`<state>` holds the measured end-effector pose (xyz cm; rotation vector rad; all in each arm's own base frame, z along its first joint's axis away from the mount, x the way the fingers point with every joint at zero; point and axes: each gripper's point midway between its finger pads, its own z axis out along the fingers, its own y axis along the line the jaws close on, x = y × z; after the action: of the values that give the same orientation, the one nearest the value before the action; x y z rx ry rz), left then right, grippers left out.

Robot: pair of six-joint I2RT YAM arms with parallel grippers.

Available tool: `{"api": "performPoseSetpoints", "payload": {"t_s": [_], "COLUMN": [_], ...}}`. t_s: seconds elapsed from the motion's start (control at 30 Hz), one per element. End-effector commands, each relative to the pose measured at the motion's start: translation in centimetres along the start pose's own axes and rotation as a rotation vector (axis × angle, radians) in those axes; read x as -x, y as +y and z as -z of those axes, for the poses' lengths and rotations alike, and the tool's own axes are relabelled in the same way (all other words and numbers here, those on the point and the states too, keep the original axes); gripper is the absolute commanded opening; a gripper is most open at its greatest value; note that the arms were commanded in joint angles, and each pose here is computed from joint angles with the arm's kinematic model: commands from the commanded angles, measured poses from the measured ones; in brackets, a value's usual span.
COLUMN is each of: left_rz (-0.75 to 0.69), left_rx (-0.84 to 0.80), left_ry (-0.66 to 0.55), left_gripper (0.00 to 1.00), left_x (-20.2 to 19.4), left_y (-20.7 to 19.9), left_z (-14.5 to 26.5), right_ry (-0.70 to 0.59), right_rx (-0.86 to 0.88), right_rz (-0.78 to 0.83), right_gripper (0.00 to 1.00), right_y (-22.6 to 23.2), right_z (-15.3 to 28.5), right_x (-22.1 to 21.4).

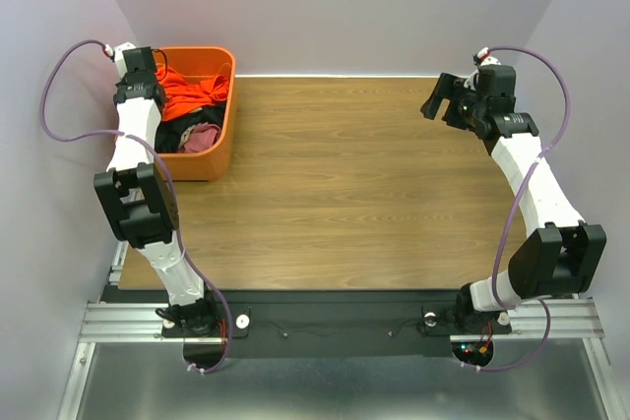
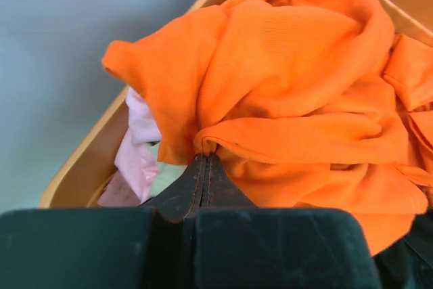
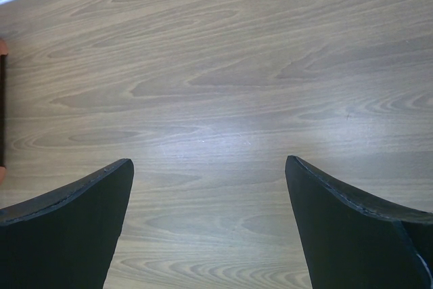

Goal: Fold and stack the t-shirts
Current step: Grab the tshirt from the pile

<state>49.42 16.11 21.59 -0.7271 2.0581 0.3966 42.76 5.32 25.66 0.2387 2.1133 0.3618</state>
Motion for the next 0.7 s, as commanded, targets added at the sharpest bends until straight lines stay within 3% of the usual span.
{"api": "performPoseSetpoints", "payload": {"t_s": [0.0, 0.23, 0.4, 0.67], "left_rz": [0.061, 0.082, 0.054, 0.037], "left_rx": [-0.102, -0.417, -0.6, -1.046], "left_ry": [-0.159, -0.337, -0.384, -0.559], "left_gripper": [0.0, 0.0, 0.0, 0.0], "left_x": [6.5, 13.0, 13.5, 16.7], "left_y": [-0.9, -3.5, -5.0, -9.5], "left_z": [3.8, 13.8, 18.6, 30.6], "right_ry": [-0.097, -0.098, -0.098, -0.108], "right_rx": [0.028, 0.046, 0.056, 0.072], "right_rz": [0.018, 0.008, 0.003, -0.015], "right_gripper": [1.0, 1.0, 1.0, 1.0], "right_y": [1.1, 1.6, 1.8, 2.3], "right_z": [1.8, 1.8, 1.6, 1.6], "right_x": [2.9, 3.2, 3.5, 4.3]}}
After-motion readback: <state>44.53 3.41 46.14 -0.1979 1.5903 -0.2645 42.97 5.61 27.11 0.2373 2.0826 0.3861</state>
